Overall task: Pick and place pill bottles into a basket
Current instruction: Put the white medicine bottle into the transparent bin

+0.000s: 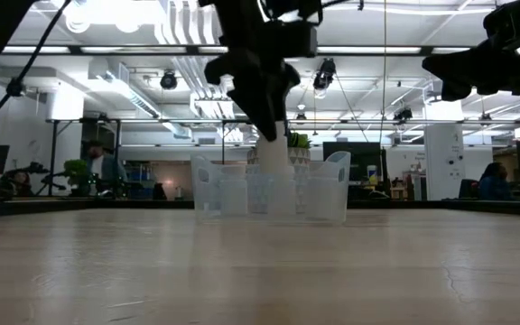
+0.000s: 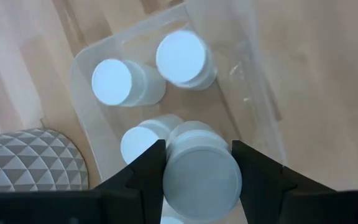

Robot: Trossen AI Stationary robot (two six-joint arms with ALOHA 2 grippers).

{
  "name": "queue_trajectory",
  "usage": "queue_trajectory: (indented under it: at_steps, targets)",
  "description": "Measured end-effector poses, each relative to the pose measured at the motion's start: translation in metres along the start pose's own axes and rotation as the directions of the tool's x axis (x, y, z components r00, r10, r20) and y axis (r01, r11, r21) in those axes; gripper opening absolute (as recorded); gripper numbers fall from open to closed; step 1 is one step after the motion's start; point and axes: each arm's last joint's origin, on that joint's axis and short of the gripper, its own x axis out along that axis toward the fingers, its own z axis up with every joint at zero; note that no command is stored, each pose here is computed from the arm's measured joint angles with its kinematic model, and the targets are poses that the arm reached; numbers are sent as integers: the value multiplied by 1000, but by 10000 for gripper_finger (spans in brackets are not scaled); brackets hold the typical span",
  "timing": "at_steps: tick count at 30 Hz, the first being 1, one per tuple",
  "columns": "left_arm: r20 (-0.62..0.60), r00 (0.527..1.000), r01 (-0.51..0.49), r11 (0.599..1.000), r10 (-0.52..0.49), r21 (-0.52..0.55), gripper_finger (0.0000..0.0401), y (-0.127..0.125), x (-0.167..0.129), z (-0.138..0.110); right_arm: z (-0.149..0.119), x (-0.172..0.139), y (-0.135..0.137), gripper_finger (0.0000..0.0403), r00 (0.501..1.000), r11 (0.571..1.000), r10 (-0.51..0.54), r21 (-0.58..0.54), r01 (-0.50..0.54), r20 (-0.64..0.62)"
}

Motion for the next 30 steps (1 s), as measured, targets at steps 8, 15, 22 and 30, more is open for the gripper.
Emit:
queue_trajectory:
  at_steps: [8,15,22,30]
  targets:
    - [-12,1000,-12,1000,11,-23,143,2,15,0,0,0,0,9,1000,1000,0,0,0,-1]
    - [-4,1000,-11,1000,11,-28,143,2,27,3,0,0,0,9,1000,1000,0,0,0,-1]
    - [-32,999,15,999,-16,-46,148,-2,39,1,0,0,0,9,1000,1000,0,0,0,-1]
    - [-15,998,57,996,-58,-65,159,-6,46,1,-1,0,0,9,1000,1000,1,1,-1,-8]
